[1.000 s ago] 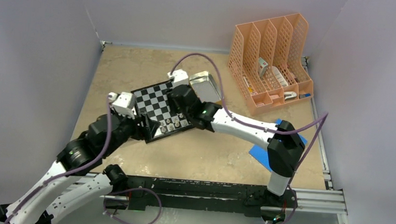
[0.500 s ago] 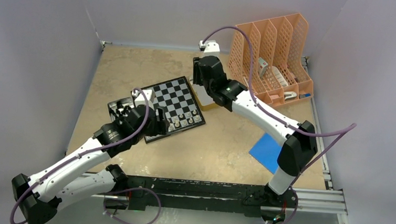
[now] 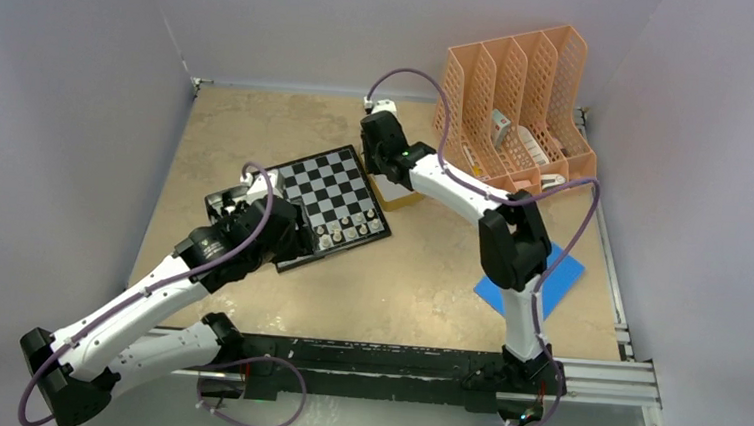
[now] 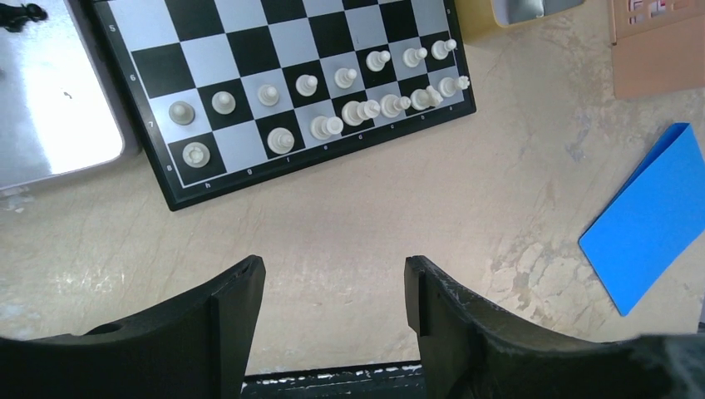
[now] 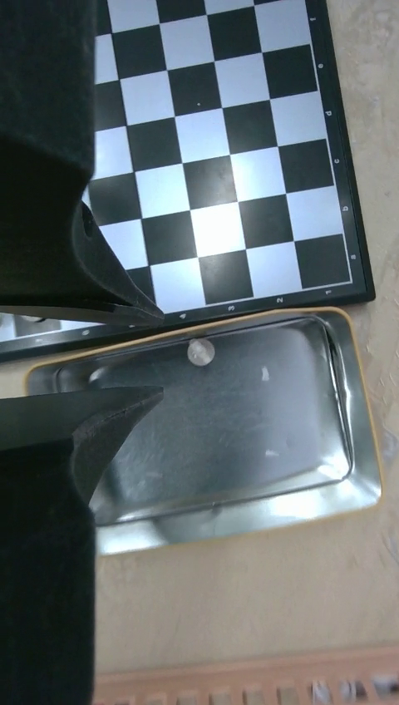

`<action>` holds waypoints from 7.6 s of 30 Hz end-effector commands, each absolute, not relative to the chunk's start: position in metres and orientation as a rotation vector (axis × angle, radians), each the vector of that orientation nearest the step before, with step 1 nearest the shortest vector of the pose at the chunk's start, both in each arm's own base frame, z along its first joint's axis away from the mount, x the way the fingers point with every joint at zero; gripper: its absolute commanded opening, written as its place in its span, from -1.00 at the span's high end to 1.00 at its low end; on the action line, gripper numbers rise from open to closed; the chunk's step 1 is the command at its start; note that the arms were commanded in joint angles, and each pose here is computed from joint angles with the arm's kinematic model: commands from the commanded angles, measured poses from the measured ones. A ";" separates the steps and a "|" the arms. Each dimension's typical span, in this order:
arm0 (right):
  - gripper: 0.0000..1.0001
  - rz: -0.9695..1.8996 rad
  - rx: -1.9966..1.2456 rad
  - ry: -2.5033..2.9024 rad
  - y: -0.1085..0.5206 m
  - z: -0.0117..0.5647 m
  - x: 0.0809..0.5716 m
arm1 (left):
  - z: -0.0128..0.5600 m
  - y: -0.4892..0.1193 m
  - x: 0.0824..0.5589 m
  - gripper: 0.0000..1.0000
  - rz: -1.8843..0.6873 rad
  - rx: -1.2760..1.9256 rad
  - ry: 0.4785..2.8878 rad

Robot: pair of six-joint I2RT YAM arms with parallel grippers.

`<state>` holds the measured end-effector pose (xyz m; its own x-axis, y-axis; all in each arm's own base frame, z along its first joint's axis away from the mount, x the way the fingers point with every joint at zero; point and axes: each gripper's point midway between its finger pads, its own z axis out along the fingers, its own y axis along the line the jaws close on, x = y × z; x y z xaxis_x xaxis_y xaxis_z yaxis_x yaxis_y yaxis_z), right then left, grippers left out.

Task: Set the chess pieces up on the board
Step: Pick up the chess piece from the storage box, then place the chess piece on the chessboard.

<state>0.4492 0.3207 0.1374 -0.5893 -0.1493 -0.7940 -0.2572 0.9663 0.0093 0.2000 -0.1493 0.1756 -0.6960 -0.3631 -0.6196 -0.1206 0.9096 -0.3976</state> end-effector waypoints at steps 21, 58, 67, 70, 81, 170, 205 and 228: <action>0.30 0.526 0.381 2.259 0.315 0.141 0.513 | 0.192 -0.148 0.215 -0.26 -0.252 -0.328 2.383; 0.33 0.585 0.914 2.344 0.316 0.102 0.487 | 0.204 -0.134 0.211 -0.24 -0.237 -0.313 2.331; 0.34 0.605 0.918 2.361 0.332 0.094 0.486 | 0.201 -0.130 0.207 -0.25 -0.233 -0.315 2.337; 0.35 0.609 0.935 2.355 0.335 0.093 0.488 | 0.203 -0.128 0.206 -0.25 -0.228 -0.318 2.332; 0.36 0.522 0.987 2.369 0.328 0.077 0.479 | 0.206 -0.122 0.204 -0.26 -0.213 -0.305 2.318; 0.84 0.656 -0.256 2.242 0.363 0.219 0.361 | 0.267 -0.121 0.163 -0.39 -0.611 0.178 1.822; 0.84 0.516 -0.720 2.363 0.497 0.123 0.252 | 0.364 -0.103 0.155 -0.40 -0.745 -0.060 1.694; 0.78 0.398 -0.759 2.416 0.495 0.086 0.252 | 0.376 -0.079 0.144 -0.40 -0.751 -0.152 1.623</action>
<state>0.2456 0.4904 0.0637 -0.7027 -0.4431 -0.5566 -0.5967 0.7932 0.1219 0.1473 -0.0852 0.3614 -0.2442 -0.4613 -0.8529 0.3139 0.7946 -0.5197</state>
